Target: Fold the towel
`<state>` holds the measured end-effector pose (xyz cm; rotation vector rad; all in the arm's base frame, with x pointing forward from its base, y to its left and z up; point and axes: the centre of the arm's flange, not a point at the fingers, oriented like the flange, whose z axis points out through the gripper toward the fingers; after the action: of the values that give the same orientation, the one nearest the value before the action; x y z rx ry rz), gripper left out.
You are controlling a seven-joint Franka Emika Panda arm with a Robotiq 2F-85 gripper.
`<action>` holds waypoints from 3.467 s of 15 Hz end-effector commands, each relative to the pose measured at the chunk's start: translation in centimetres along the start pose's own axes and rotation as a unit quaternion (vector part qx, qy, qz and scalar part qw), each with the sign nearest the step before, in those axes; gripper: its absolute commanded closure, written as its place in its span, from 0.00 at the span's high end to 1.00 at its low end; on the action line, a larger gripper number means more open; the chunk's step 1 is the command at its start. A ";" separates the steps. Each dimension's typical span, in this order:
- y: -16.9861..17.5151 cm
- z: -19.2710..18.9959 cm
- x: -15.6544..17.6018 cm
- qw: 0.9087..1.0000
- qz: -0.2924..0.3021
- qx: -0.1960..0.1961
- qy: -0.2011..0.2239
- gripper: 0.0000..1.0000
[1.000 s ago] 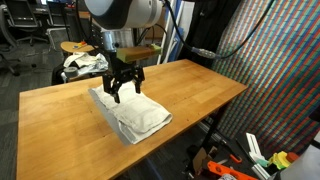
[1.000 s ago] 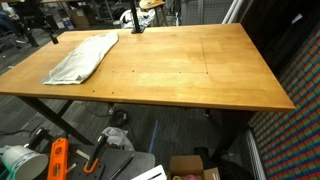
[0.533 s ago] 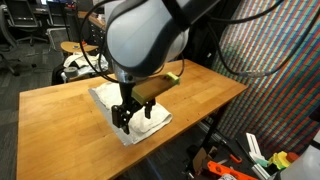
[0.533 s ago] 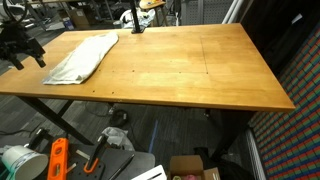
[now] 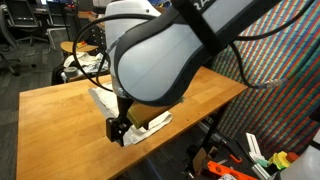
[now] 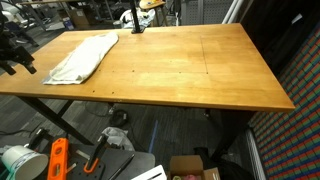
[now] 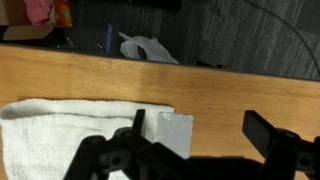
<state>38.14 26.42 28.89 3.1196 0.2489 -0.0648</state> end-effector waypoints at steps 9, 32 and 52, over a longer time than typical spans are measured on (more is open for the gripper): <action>-0.8 -0.5 9.1 0.995 0.084 -0.019 0.048 1.00; 4.7 4.6 10.5 0.993 0.073 -0.062 -0.065 0.24; 6.6 1.2 11.2 0.984 0.001 -0.044 -0.171 0.17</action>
<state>50.51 21.63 26.43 2.8887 0.1949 -0.5999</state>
